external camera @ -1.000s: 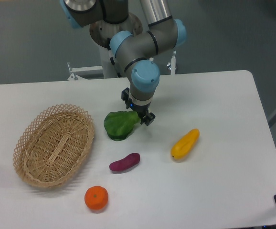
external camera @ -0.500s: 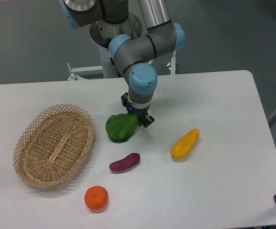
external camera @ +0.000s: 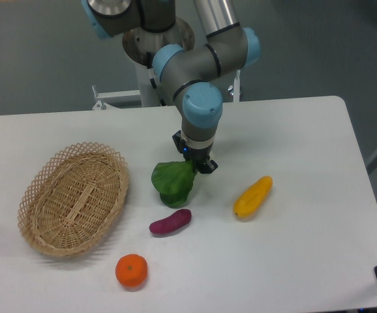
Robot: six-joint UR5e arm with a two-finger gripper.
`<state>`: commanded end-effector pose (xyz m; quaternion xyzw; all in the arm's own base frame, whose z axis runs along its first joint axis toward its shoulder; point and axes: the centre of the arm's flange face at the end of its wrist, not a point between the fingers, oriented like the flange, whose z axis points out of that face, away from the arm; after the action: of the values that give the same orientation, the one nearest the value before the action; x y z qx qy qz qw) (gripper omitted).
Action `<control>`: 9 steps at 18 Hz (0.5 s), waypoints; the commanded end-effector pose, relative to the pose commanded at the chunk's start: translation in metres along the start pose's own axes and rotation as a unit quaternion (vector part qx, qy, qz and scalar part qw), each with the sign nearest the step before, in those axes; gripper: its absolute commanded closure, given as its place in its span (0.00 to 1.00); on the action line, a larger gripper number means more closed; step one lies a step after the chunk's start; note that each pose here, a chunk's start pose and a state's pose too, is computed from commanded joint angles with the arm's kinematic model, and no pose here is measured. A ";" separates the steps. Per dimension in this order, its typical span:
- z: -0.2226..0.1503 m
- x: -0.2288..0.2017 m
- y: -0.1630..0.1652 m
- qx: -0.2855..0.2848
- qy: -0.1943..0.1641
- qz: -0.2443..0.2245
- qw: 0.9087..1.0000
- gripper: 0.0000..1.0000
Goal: Pick up the green vegetable from the table
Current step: 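Lower the gripper and close it on the bok choy leaves, then lift the bok choy off the table and carry it upward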
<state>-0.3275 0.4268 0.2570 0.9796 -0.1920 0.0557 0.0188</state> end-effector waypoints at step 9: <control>-0.069 -0.054 0.033 0.021 -0.033 -0.040 0.998 0.72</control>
<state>-0.3964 0.4208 0.3199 0.9879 -0.1524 0.0270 -0.0055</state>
